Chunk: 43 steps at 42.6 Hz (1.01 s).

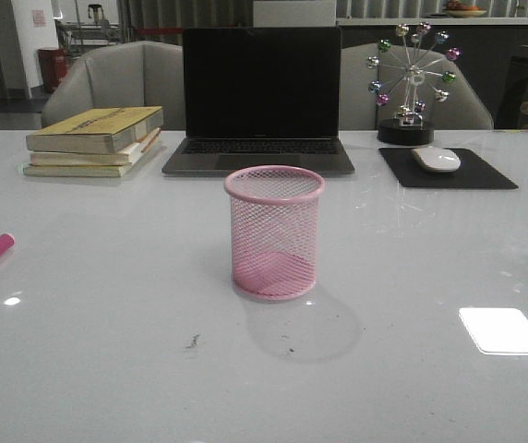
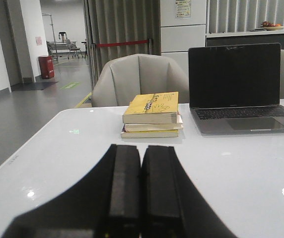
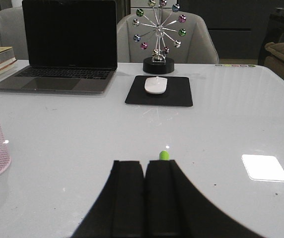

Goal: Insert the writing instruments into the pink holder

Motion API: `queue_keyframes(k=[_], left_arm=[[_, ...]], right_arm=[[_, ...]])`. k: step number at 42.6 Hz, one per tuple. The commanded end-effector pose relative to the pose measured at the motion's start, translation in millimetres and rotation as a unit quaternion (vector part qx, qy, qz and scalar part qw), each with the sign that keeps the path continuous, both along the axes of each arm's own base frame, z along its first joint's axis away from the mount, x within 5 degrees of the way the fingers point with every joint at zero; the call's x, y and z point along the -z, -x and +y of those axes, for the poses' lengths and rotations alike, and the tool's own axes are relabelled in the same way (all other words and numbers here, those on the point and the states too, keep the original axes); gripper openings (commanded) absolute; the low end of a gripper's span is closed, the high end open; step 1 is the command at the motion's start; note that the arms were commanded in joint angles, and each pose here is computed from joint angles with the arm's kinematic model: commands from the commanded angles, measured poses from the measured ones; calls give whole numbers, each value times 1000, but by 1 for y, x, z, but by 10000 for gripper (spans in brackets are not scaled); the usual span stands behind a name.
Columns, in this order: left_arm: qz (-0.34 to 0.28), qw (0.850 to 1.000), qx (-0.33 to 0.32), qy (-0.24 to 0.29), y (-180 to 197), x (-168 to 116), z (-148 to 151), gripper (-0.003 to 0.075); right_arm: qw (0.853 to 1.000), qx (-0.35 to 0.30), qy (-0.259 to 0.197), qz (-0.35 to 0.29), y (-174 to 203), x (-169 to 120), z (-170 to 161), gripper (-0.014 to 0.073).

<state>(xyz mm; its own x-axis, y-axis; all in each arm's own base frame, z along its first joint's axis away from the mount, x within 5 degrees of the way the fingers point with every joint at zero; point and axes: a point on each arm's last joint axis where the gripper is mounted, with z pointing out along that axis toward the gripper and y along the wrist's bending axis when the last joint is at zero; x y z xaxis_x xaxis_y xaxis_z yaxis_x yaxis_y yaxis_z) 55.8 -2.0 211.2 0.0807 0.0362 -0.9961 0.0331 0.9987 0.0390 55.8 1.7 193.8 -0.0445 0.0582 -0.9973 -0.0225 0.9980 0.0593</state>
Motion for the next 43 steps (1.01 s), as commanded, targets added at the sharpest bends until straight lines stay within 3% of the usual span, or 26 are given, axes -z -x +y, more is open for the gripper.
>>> queue_keyframes(k=[1, 34, 43], left_arm=[[-44, 999, 4, 4, 2, -6, -1, 92], [-48, 999, 4, 4, 2, -6, -1, 92], [-155, 988, 12, 21, 10, -37, -1, 92]], right_arm=[[999, 2, 5, -47, 1, -9, 0, 57], [998, 3, 4, -69, 1, -14, -1, 57], [993, 3, 3, -118, 8, -45, -1, 57]])
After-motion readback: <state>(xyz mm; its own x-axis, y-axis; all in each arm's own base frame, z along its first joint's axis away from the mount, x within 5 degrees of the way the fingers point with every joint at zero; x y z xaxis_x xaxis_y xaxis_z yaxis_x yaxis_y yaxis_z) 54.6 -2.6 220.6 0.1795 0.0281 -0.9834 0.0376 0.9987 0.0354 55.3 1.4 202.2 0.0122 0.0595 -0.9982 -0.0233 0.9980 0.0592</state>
